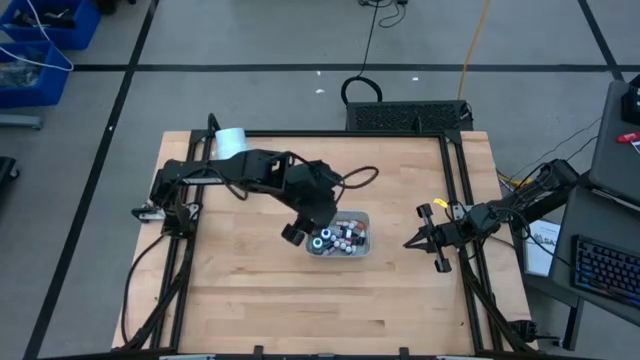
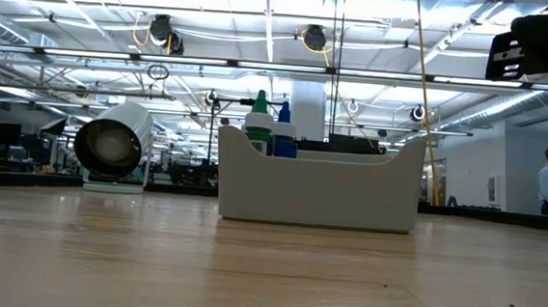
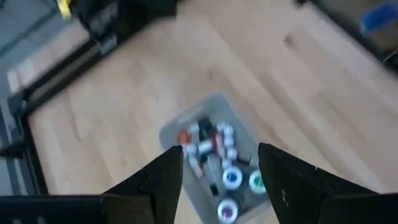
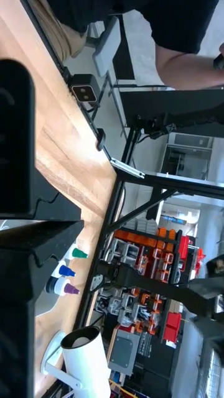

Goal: Pick & Place food coloring
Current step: Return to Home Position

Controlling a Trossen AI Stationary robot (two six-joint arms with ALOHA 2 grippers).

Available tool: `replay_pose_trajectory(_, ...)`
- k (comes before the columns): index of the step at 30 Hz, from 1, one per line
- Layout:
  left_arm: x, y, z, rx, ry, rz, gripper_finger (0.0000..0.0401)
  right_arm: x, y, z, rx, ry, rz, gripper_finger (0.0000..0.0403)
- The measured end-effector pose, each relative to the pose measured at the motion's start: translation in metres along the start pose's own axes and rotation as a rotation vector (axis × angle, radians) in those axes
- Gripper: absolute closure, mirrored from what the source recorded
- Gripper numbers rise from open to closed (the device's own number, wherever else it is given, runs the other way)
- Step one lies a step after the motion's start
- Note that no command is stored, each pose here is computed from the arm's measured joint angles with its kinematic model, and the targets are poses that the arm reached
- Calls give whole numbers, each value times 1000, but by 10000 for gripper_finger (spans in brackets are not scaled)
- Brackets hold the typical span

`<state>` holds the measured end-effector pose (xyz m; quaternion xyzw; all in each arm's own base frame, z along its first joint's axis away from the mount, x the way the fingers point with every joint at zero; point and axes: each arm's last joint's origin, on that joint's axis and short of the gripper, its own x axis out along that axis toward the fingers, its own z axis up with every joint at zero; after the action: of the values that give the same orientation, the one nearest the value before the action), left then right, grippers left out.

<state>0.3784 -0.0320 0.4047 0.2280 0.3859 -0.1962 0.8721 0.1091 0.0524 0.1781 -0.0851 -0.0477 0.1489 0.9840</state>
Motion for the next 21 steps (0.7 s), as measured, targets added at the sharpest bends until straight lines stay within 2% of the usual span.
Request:
replay_pose_trajectory(3, 6, -2, -4, 19, 58, -19, 190, 0, 0, 0, 0, 0, 0, 403)
replay_pose_trajectory(6, 5, -3, -1, 24, 24, -29, 190, 0, 0, 0, 9, -4, 0, 403)
replay_pose_trajectory(13, 5, 0, 3, -42, -25, -1, 190, 0, 0, 2, 32, -24, -4, 403)
replay_pose_trajectory(21, 5, -1, 2, -110, -14, -8, 190, 0, -1, 3, 49, -33, -6, 403)
